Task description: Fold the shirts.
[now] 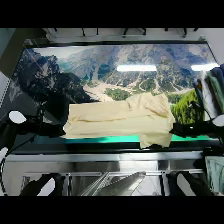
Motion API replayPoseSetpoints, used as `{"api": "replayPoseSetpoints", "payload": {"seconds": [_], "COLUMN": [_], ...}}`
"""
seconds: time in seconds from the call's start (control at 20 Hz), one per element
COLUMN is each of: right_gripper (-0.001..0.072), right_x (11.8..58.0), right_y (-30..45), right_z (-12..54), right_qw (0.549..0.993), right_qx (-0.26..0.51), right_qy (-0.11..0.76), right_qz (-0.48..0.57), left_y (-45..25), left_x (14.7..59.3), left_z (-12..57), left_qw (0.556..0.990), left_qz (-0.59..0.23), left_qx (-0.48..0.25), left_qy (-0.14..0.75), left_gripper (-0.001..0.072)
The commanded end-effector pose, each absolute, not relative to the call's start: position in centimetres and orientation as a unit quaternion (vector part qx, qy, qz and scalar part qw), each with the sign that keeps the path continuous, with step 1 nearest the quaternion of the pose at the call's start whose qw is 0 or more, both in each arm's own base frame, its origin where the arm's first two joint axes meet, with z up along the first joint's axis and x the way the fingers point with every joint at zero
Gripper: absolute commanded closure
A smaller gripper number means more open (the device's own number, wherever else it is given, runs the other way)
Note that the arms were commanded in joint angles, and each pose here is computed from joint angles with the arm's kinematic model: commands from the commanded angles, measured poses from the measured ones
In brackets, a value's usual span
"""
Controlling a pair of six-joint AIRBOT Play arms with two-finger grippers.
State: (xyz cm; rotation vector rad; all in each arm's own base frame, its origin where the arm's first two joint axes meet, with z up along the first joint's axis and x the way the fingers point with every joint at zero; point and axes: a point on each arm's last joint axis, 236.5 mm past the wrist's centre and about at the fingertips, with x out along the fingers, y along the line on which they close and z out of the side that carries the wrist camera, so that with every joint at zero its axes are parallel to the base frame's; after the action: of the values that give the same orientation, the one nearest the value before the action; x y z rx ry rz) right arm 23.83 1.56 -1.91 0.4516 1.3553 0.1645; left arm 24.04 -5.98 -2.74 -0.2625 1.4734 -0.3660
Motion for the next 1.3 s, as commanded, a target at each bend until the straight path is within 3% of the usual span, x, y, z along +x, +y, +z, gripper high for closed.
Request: {"api": "replayPoseSetpoints", "payload": {"seconds": [0.0,0.25,0.4,0.75,1.0,1.25], "right_gripper": [0.0690,0.0690,0.0690,0.0689,0.0689,0.0689], "right_x": [21.3,23.5,27.7,37.5,37.5,38.0], "right_y": [0.5,1.1,1.5,-1.5,-0.5,-1.1], "right_z": [3.2,5.6,4.3,-0.3,-7.3,-9.5], "right_qw": [0.808,0.830,0.822,0.799,0.738,0.734], "right_qx": [0.166,0.185,0.223,0.222,0.239,0.242], "right_qy": [0.565,0.525,0.521,0.555,0.628,0.632], "right_qz": [0.024,0.036,0.062,0.058,0.064,0.053], "left_y": [-4.8,-3.3,-3.8,-3.3,-5.8,-7.1], "left_x": [22.2,25.5,29.1,37.6,39.1,39.3], "left_z": [-2.3,-1.0,-2.0,-5.2,-8.3,-10.5], "left_qw": [0.732,0.763,0.755,0.726,0.681,0.637], "left_qz": [-0.143,-0.110,-0.123,-0.122,-0.162,-0.183], "left_qx": [-0.110,-0.151,-0.152,-0.163,-0.130,-0.086], "left_qy": [0.657,0.619,0.626,0.656,0.702,0.744], "left_gripper": [0.0694,0.0694,0.0694,0.0694,0.0694,0.0693]}}
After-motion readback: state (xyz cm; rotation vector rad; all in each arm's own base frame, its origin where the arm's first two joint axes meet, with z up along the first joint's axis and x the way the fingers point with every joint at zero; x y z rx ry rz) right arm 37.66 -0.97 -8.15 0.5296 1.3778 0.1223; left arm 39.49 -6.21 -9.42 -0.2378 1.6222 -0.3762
